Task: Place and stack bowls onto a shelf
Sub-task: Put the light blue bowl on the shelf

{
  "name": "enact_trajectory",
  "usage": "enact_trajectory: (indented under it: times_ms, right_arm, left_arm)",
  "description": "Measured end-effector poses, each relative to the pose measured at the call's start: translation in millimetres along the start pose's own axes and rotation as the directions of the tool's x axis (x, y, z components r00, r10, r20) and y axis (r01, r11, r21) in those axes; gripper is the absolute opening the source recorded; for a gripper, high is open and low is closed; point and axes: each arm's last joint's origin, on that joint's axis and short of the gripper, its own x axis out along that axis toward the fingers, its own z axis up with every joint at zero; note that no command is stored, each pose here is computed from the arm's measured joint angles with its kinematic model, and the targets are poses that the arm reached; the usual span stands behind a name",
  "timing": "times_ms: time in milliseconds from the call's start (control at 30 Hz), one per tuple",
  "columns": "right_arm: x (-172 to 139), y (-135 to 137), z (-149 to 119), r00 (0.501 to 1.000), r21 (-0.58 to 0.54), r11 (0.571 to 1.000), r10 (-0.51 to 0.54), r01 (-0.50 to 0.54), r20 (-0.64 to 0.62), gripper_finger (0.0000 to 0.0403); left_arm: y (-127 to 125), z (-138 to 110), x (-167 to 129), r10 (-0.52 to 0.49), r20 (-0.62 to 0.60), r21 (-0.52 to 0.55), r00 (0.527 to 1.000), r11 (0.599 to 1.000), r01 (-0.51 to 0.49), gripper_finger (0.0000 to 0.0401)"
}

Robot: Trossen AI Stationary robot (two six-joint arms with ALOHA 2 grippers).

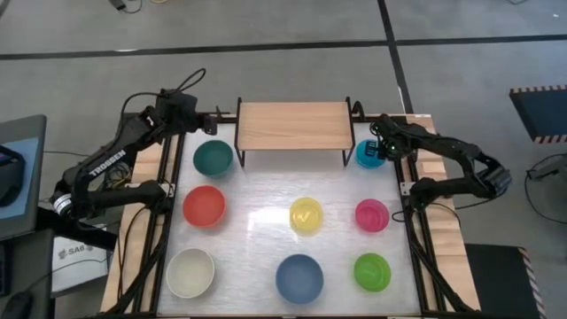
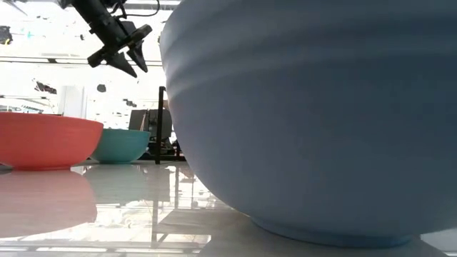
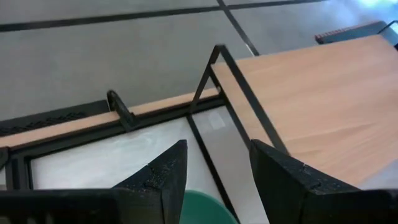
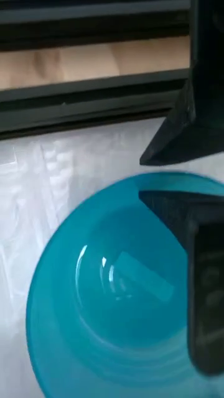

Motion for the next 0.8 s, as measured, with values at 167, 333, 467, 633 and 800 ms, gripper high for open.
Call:
enact_trajectory:
  times_ms: [167, 333, 467, 633, 800]
  right_arm:
    - [-5, 0, 1, 0.999, -0.017, 1.0, 0.011, -0.01, 0.039, 0.0022]
    - [-31, -7, 2, 0.985, 0.028, 0.999, 0.033, -0.038, 0.17, 0.0027]
    - [-69, -13, 9, 0.939, 0.088, 0.99, 0.073, -0.109, 0.337, 0.0024]
    - [-123, -16, 22, 0.816, 0.081, 0.963, 0.17, -0.255, 0.553, 0.0024]
    - [-162, -5, 32, 0.71, -0.02, 0.934, 0.285, -0.356, 0.644, 0.0024]
  left_arm:
    - [-3, 8, -7, -0.012, 0.018, -0.001, 1.0, 1.0, 0.012, 0.0149]
    - [-10, 12, -16, -0.038, 0.008, 0.04, 0.999, 0.999, 0.038, 0.0136]
    - [-16, 11, -23, -0.046, -0.006, 0.086, 0.999, 0.995, 0.046, 0.0128]
    - [-21, 6, -26, -0.055, -0.028, 0.114, 0.998, 0.992, 0.058, 0.0126]
    - [-27, 3, -27, -0.071, -0.029, 0.134, 0.997, 0.988, 0.074, 0.0126]
